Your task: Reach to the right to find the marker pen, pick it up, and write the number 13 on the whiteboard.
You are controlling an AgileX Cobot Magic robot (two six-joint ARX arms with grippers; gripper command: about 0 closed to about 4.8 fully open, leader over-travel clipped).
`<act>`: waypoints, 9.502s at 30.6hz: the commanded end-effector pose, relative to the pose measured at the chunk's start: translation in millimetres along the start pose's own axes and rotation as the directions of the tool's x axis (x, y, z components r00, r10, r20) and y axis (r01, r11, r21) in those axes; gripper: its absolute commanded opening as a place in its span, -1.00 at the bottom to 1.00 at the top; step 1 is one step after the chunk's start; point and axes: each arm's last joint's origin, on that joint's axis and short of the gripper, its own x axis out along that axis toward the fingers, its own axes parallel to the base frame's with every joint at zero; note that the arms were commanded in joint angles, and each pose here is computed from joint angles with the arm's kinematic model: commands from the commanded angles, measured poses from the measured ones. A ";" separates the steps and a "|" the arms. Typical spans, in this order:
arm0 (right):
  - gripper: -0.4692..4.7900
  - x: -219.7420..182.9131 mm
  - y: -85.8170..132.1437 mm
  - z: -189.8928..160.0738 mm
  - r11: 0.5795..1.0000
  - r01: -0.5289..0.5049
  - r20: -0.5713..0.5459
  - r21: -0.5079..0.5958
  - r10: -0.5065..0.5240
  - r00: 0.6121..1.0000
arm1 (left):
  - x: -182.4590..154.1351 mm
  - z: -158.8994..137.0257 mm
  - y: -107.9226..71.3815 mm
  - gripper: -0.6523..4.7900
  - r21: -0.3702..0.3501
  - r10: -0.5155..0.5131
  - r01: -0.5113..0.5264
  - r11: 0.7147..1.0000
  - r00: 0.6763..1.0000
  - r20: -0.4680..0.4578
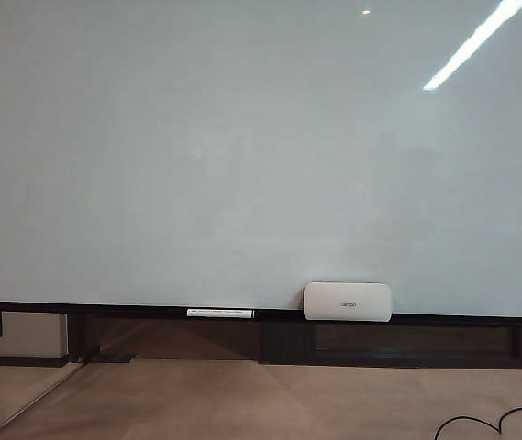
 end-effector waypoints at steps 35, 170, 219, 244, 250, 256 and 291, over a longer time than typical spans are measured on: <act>-0.84 -0.6 -2.6 6.4 0.990 0.136 0.090 -0.027 -0.133 0.987 | -5.9 4.5 -17.3 -0.78 -0.009 -0.599 0.600 0.800 0.800 0.045; -0.80 221.0 -279.8 32.2 0.882 0.199 0.003 -0.428 -0.219 0.976 | 116.0 31.3 -74.2 -0.78 0.049 -0.670 0.684 0.727 0.724 -0.167; 0.14 234.3 -306.4 41.0 0.935 0.209 0.244 -0.287 -0.139 0.960 | 117.1 36.2 -74.3 -0.78 0.100 -0.668 0.679 0.728 0.734 -0.122; 0.23 258.1 -313.5 77.3 0.958 0.150 0.256 -0.244 -0.086 0.963 | 117.6 36.7 -73.9 -0.78 0.108 -0.651 0.662 0.742 0.750 -0.118; 0.23 268.1 -307.4 76.8 0.955 0.134 0.232 -0.264 -0.072 0.970 | 117.6 36.6 -73.8 -0.78 0.108 -0.651 0.662 0.742 0.750 -0.119; 0.23 279.0 -303.4 81.4 0.949 0.131 0.214 -0.288 -0.070 0.974 | 117.6 36.7 -73.8 -0.78 0.108 -0.651 0.661 0.742 0.750 -0.119; 0.17 292.0 -311.0 79.7 0.918 0.237 0.185 -0.317 -0.185 0.965 | 117.9 39.4 -73.9 -0.78 0.099 -0.652 0.659 0.746 0.752 -0.095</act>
